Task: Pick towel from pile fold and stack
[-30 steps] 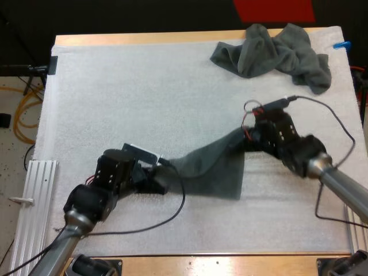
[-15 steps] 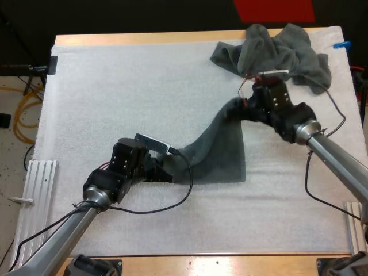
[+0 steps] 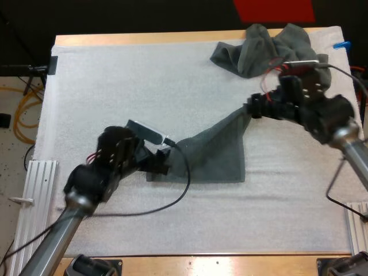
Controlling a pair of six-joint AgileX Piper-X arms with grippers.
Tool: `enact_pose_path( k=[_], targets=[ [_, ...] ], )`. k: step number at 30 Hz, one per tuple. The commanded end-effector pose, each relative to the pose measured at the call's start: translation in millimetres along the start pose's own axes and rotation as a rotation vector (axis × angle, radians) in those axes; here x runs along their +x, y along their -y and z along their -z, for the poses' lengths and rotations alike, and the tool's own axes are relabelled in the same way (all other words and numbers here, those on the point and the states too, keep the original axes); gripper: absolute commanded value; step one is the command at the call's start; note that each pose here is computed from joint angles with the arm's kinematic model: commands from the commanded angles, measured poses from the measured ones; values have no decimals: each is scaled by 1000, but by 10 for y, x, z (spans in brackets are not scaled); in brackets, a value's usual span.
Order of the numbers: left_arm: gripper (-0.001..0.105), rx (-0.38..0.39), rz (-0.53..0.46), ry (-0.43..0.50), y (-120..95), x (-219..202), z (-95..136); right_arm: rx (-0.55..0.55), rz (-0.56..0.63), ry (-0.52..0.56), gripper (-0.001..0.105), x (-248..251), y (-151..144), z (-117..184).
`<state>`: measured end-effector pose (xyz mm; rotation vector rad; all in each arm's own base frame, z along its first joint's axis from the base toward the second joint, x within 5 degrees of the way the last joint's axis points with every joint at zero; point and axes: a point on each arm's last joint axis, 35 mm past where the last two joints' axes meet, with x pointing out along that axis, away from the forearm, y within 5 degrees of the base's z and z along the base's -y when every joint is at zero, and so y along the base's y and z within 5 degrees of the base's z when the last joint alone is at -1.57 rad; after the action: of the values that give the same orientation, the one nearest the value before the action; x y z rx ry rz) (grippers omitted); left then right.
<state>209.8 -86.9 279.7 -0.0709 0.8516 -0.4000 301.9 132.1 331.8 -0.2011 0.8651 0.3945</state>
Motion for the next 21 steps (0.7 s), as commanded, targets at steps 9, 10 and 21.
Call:
enact_pose_path(
  k=[9, 10, 21],
  targets=[
    [67, -80, 12, 97, 66, -898, 279, 104, -17, -12, 71, -635, -21, 558],
    [67, -86, 15, 106, 68, -941, 299, 115, -21, -20, 71, -639, -24, 642],
    [67, -102, -20, 57, 44, -1149, 534, 272, -229, -181, 71, -114, -124, 1697]
  ],
)
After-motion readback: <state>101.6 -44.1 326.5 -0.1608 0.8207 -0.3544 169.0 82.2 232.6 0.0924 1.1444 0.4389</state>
